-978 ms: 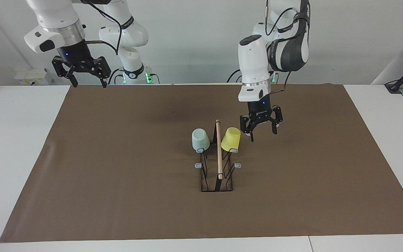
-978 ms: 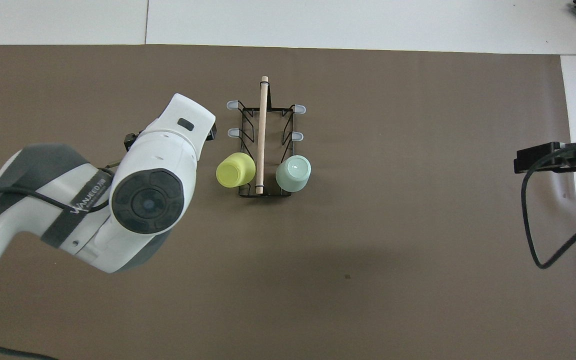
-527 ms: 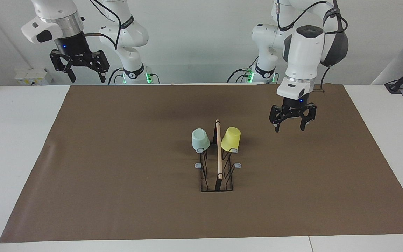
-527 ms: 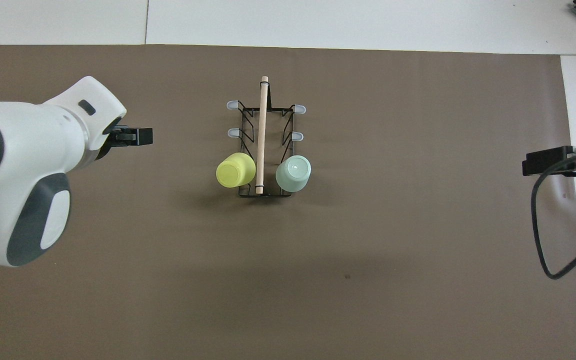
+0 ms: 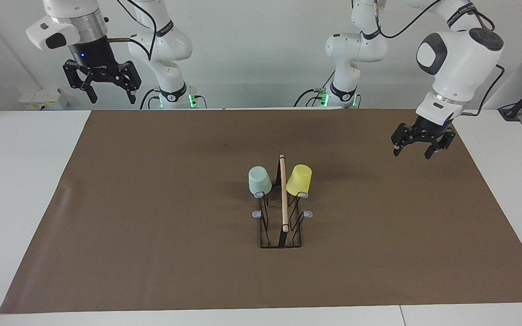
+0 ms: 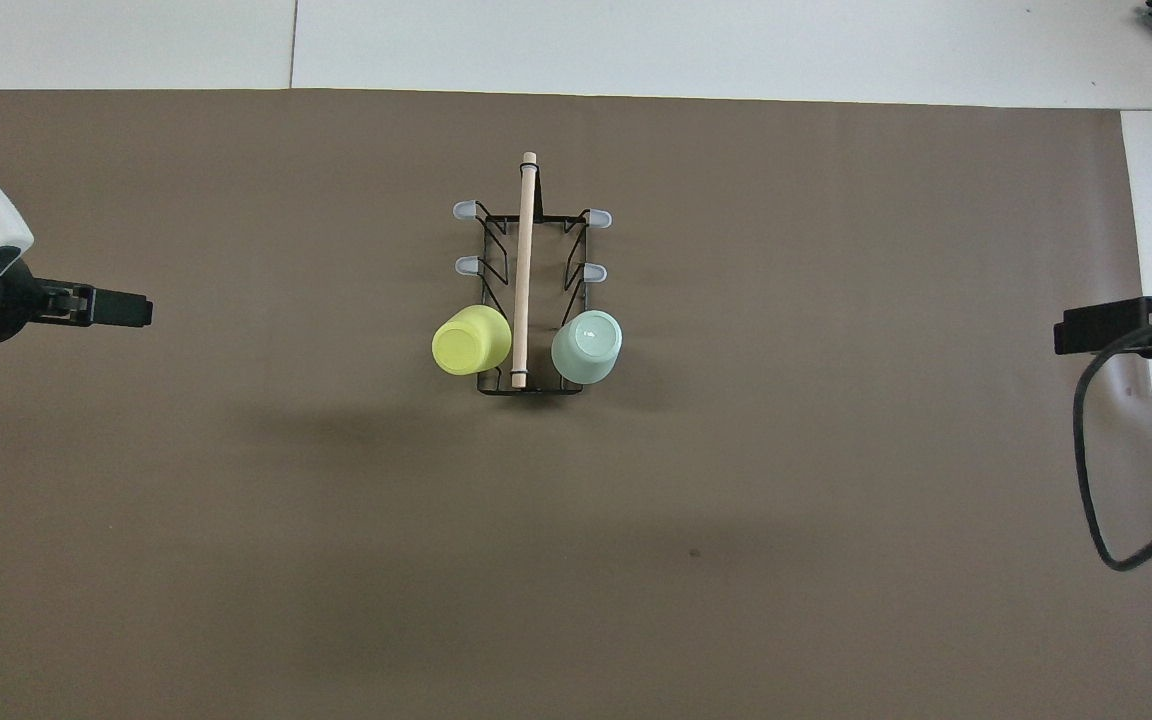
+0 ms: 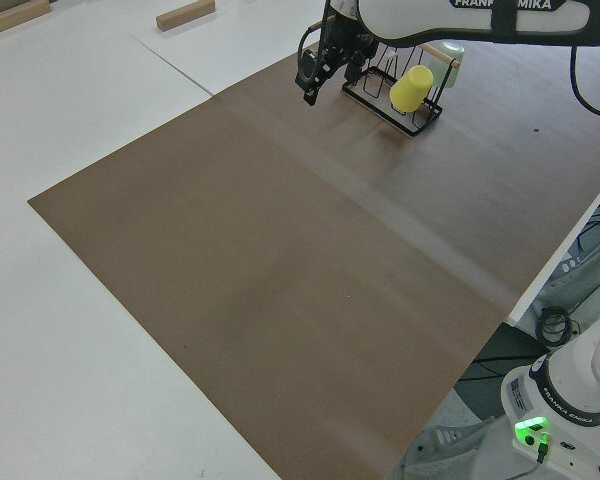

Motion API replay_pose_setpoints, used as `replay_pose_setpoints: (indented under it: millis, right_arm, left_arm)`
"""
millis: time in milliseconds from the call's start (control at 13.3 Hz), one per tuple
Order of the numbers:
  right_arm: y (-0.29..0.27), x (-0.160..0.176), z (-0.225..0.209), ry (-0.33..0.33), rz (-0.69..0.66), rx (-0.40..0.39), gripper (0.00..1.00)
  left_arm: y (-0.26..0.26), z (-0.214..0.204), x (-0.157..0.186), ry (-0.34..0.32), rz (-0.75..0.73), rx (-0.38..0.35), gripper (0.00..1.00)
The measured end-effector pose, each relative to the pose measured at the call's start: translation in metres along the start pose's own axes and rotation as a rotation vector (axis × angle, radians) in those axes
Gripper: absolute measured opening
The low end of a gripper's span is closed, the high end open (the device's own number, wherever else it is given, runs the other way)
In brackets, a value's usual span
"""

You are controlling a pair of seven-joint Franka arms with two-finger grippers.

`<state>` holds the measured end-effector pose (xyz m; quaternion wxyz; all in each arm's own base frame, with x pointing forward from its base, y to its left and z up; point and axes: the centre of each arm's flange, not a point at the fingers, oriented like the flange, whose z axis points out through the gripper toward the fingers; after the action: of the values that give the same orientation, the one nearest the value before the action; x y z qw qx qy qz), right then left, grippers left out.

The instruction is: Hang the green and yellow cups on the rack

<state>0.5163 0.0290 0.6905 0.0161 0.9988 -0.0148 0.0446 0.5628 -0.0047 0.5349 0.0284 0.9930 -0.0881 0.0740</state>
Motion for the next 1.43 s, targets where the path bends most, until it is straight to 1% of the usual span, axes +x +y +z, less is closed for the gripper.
replay_pose_setpoints:
  millis: [226, 451, 827, 1128, 1429]
  right_arm:
    - [0.000, 0.000, 0.000, 0.000, 0.000, 0.000, 1.00]
    - [0.000, -0.001, -0.001, 0.003, 0.000, 0.000, 1.00]
    - [0.000, -0.002, -0.003, 0.005, 0.000, 0.000, 1.00]
    - [0.000, -0.002, -0.003, 0.005, 0.000, 0.000, 1.00]
    - [0.000, -0.002, -0.003, 0.005, 0.000, 0.000, 1.00]
  left_arm:
    - [-0.013, -0.016, 0.001, 0.004, 0.020, 0.004, 1.00]
    - [-0.011, -0.034, 0.004, 0.004, 0.030, 0.003, 1.00]
    - [0.004, -0.059, 0.002, -0.046, 0.061, -0.011, 1.00]
    - [0.014, -0.062, -0.004, -0.083, 0.080, -0.018, 1.00]
    - [0.039, -0.070, -0.004, -0.112, 0.130, 0.005, 1.00]
